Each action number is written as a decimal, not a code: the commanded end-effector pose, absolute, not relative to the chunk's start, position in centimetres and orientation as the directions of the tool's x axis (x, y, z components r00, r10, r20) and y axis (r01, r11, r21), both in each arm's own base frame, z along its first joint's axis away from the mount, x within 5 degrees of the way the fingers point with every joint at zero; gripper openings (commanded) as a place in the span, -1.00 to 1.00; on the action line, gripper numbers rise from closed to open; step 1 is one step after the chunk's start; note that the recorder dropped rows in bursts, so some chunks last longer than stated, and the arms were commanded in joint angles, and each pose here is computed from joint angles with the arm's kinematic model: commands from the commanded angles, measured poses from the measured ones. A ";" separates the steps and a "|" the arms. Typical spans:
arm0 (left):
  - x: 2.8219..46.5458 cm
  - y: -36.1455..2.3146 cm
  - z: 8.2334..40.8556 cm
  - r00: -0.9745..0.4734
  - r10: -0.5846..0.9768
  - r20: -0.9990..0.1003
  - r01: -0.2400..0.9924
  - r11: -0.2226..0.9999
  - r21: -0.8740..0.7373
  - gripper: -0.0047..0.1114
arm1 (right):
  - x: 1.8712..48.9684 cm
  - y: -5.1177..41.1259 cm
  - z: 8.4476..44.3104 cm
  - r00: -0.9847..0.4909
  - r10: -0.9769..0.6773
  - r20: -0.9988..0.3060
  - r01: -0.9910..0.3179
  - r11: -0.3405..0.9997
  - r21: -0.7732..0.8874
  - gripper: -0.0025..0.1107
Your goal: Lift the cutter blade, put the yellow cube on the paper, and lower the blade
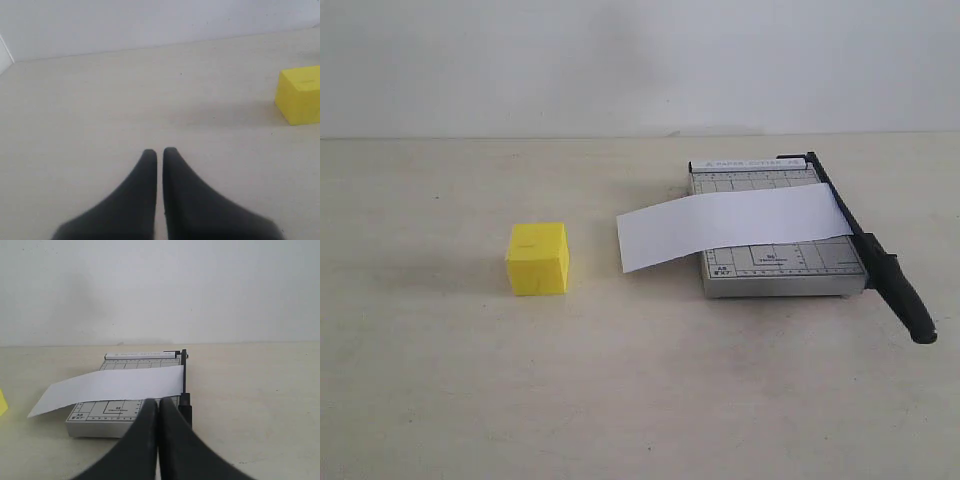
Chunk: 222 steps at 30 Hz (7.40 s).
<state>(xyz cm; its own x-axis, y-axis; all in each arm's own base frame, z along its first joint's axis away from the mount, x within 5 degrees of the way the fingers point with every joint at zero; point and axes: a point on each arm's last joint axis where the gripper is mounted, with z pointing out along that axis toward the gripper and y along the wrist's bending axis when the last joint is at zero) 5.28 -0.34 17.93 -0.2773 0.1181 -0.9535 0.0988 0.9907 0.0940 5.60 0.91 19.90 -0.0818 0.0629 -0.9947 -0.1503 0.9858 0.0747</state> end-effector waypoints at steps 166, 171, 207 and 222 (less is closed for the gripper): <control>5.3 -0.3 18.0 -0.265 0.106 -0.958 0.092 0.992 0.084 -0.84 | 27.9 3.9 26.4 -0.550 -0.257 -0.794 -0.222 0.962 -0.158 0.07; 5.3 -0.3 18.0 -0.265 0.106 -0.958 0.092 0.992 0.084 -0.84 | 22.9 3.4 25.8 -0.437 -0.205 -0.876 -0.210 0.970 -0.123 0.07; 5.3 -0.3 18.0 -0.265 0.106 -0.958 0.092 0.992 0.084 -0.84 | 11.5 1.8 24.7 -0.211 0.146 -0.967 -0.117 0.978 0.173 0.07; 5.5 -0.4 22.0 0.151 -0.082 -0.985 0.084 0.994 -0.070 -0.84 | 11.5 1.8 24.7 -0.211 0.146 -0.967 -0.117 0.978 0.173 0.07</control>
<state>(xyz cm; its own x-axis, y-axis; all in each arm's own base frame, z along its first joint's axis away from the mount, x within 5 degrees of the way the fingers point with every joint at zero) 5.65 -0.50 20.53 -0.0035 -0.0339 -0.9994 0.0862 0.9957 -0.0340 11.58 1.76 24.54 -0.2283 0.1431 -0.9630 -0.1124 0.9787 0.1721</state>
